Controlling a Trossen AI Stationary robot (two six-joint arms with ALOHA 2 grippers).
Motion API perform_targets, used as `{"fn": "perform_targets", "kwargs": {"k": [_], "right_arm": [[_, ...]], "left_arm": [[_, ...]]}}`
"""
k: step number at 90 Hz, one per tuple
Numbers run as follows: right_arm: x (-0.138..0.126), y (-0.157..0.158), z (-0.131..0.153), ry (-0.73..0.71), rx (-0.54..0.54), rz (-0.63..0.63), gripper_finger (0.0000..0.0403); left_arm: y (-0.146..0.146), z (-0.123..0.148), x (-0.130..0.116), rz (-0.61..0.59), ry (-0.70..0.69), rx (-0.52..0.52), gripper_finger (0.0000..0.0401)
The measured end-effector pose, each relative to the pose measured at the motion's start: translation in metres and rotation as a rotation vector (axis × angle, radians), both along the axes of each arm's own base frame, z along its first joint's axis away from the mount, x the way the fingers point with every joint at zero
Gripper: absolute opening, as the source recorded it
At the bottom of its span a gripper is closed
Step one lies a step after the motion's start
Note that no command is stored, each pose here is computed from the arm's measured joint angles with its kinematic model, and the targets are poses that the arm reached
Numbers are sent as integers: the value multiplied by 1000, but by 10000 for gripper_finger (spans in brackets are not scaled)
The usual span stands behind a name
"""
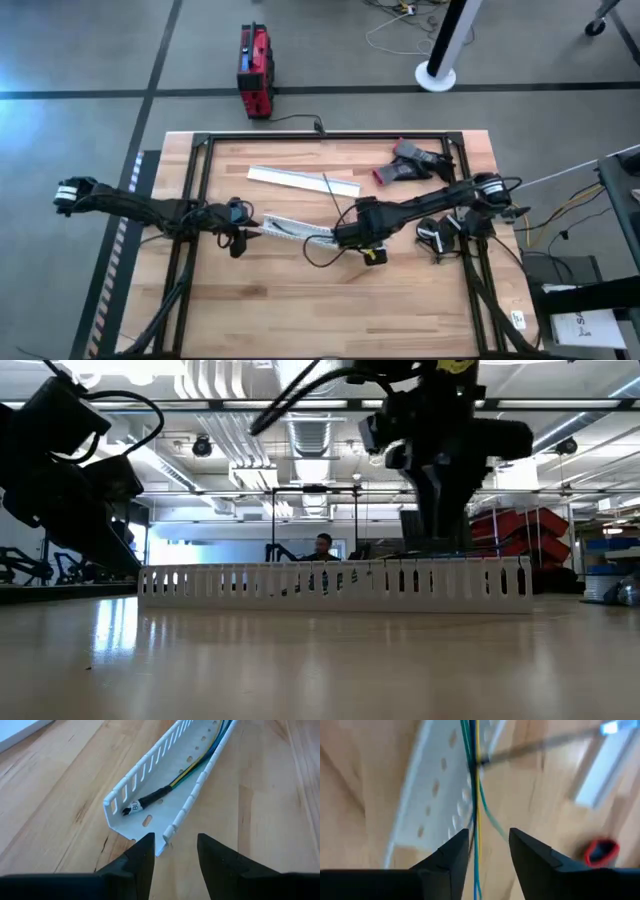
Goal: Ziptie cables
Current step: Put the cable wires with a zip tie into the white cable duct
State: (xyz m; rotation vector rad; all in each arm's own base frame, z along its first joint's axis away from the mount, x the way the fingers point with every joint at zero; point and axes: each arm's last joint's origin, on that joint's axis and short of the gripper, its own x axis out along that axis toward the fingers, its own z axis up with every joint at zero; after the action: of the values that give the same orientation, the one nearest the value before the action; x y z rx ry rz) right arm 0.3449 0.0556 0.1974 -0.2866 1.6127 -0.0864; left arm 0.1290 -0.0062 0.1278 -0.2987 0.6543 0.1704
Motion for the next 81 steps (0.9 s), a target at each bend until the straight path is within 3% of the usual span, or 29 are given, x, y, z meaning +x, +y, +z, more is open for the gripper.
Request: {"fn": "perform_targets", "kwargs": {"k": [35,53,70,81], "right_arm": [[-12,-3,-18,33,72,-39,136],[-15,-14,-30,31,36,-66,95],[-9,-15,-24,2,44,-61,13],[-3,-13,-14,-31,50,-59,7]], "left_arm": [[0,0,0,0,0,0,130],[0,0,0,-2,0,3,130],[0,0,0,1,0,-1,130],[0,0,0,27,-3,-35,130]]}}
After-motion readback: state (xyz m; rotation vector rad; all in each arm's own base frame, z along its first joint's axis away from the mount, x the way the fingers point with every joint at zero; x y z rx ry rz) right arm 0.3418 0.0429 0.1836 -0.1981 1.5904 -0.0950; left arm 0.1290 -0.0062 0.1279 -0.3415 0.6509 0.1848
